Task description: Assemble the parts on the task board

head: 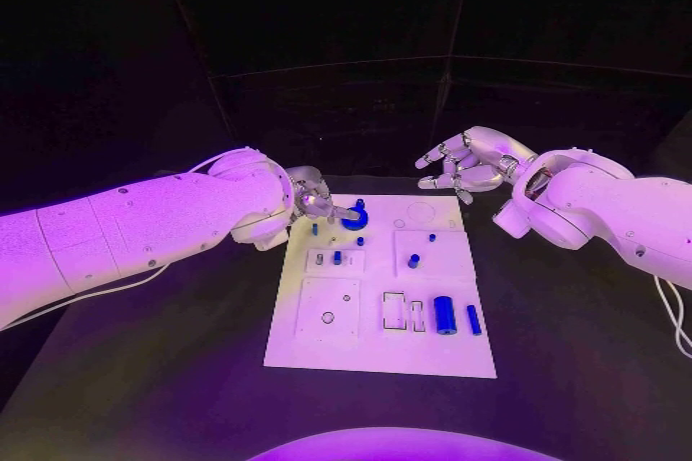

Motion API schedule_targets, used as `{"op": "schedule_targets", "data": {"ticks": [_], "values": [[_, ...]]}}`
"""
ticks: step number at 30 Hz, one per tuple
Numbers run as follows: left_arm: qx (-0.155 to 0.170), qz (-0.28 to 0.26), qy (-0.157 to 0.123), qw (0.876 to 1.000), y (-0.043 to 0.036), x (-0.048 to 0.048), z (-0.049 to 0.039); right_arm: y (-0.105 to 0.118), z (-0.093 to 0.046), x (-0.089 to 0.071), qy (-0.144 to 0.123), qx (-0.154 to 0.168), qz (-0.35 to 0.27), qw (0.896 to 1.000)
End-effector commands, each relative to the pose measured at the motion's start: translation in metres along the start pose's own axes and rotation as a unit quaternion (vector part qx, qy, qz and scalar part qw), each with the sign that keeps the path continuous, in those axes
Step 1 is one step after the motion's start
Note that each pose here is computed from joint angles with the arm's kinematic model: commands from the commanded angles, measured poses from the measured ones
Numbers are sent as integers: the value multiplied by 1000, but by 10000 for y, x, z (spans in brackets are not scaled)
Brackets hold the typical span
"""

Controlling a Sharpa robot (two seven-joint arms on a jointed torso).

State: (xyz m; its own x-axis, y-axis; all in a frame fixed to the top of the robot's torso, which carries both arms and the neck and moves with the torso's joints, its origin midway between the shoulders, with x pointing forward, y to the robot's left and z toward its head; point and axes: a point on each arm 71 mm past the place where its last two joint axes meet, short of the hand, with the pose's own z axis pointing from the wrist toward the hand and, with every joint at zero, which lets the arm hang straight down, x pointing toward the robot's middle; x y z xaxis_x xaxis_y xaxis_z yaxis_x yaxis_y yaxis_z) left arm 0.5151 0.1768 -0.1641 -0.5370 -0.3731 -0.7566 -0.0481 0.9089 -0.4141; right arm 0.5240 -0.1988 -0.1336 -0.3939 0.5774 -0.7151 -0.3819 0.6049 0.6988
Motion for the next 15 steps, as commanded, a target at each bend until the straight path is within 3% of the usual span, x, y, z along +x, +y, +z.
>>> {"op": "schedule_targets", "data": {"ticks": [1,5,8,15], "values": [[-18,21,25,999,68,-147,40,12,6,-7,2,-5,0,1000],[-38,27,19,999,152,-330,149,16,13,-1,3,-5,0,1000],[-50,33,20,998,194,-412,246,21,19,4,4,-6,0,1000],[-76,52,38,995,271,-401,436,28,29,13,5,-7,1,1000]]}}
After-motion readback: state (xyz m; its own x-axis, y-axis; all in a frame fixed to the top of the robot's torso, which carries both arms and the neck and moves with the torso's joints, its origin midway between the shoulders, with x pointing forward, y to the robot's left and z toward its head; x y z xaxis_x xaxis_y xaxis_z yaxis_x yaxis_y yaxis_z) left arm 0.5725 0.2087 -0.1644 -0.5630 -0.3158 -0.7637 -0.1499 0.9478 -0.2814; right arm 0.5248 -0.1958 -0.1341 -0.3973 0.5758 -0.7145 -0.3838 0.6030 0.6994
